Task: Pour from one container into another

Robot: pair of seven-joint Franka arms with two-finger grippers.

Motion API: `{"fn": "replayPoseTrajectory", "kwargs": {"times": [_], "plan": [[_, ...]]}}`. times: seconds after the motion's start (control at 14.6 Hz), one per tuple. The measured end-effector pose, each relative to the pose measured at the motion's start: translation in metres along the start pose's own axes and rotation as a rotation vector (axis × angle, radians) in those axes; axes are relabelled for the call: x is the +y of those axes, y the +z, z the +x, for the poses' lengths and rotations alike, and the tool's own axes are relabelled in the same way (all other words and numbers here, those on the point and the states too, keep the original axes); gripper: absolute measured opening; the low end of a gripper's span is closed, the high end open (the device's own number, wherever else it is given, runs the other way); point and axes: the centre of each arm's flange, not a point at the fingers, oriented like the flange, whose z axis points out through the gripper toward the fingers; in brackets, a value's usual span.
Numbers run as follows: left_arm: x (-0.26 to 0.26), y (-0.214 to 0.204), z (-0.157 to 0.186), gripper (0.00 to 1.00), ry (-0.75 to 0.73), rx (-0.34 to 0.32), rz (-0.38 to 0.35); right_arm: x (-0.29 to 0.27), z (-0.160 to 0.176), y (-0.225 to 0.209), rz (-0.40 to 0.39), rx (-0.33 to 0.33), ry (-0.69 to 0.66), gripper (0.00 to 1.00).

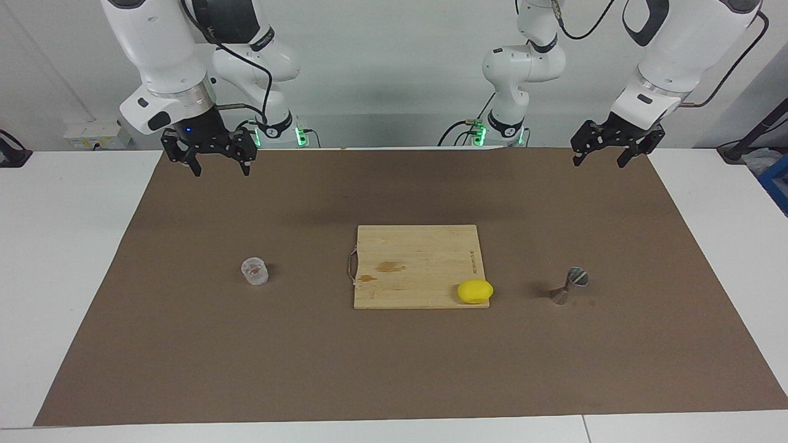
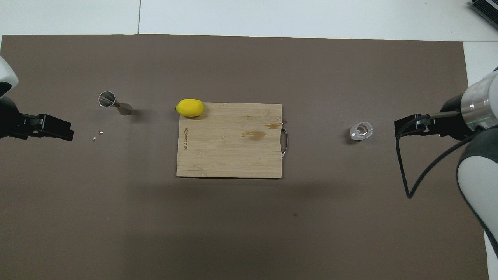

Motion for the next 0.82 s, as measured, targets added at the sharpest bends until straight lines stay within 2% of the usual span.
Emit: {"fn": "replayPoseTrajectory", "kwargs": {"times": [0.82], "plan": [[0.0061,0.0,-0.0001,1.0,0.011,0.0,0.001,0.0,0.0,0.0,0.0,0.0,0.0,1.0]]}}
